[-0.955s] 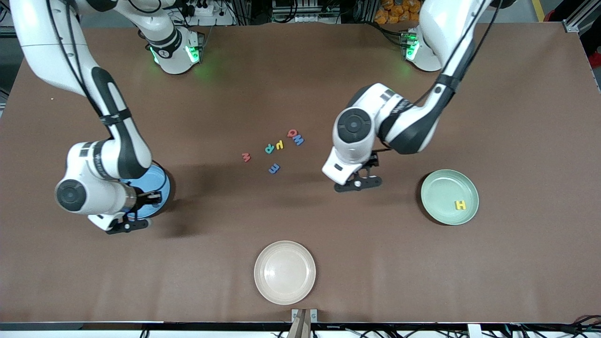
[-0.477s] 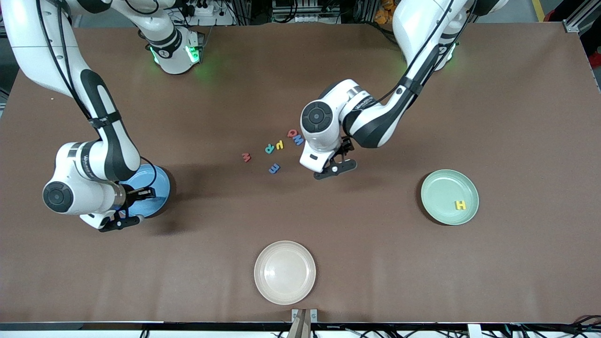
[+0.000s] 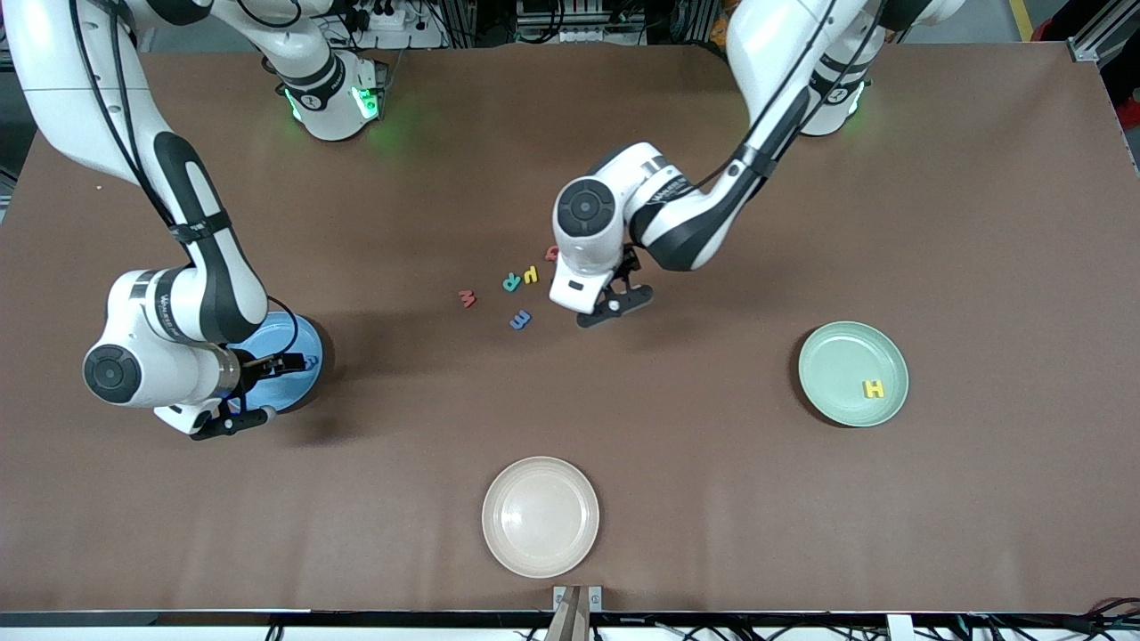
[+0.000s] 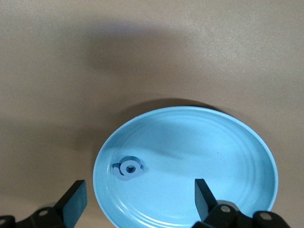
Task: Sort upper and lower case letters into plates
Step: 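Place the blue a on the blue plate while the left gripper returns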
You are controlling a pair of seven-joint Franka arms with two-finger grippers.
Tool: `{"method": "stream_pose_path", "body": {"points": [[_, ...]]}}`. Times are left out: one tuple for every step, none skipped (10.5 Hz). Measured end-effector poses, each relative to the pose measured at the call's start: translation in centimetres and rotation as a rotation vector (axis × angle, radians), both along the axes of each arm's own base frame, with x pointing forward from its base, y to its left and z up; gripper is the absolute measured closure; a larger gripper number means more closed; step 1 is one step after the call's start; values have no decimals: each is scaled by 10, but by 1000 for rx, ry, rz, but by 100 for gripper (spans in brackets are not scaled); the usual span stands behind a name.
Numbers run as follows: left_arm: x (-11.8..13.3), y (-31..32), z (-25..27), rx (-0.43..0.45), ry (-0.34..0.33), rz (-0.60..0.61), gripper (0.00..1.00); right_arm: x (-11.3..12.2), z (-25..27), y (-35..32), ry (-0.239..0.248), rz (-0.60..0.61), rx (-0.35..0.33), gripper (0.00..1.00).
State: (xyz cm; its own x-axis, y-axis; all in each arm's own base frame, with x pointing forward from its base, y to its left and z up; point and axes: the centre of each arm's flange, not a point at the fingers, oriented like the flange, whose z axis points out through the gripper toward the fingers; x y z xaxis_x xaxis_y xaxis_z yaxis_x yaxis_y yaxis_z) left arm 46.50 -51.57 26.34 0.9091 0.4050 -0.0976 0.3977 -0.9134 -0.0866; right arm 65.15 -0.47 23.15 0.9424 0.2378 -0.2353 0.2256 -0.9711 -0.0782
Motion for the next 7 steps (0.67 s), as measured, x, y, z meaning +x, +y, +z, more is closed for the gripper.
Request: {"method": "stream_pose_path", "body": {"points": [[-13, -10, -13, 3, 1, 32, 0, 0, 0, 0, 0, 1, 0, 0], [-22, -14, -24, 12, 8, 50, 0, 0, 0, 0, 0, 1, 0, 0], [-30, -16, -33, 23, 17, 57, 0, 0, 0, 0, 1, 1, 1, 0], [-38, -17, -42, 27, 19, 65, 0, 0, -2, 0, 3, 2, 1, 0], [-48, -18, -53, 23, 17, 74, 0, -1, -3, 0, 5, 2, 1, 0], [-57, -18, -63, 19, 16, 77, 0, -1, -4, 0, 6, 2, 1, 0], [-63, -19, -68, 16, 15, 80, 0, -1, -4, 0, 6, 2, 1, 0]]}}
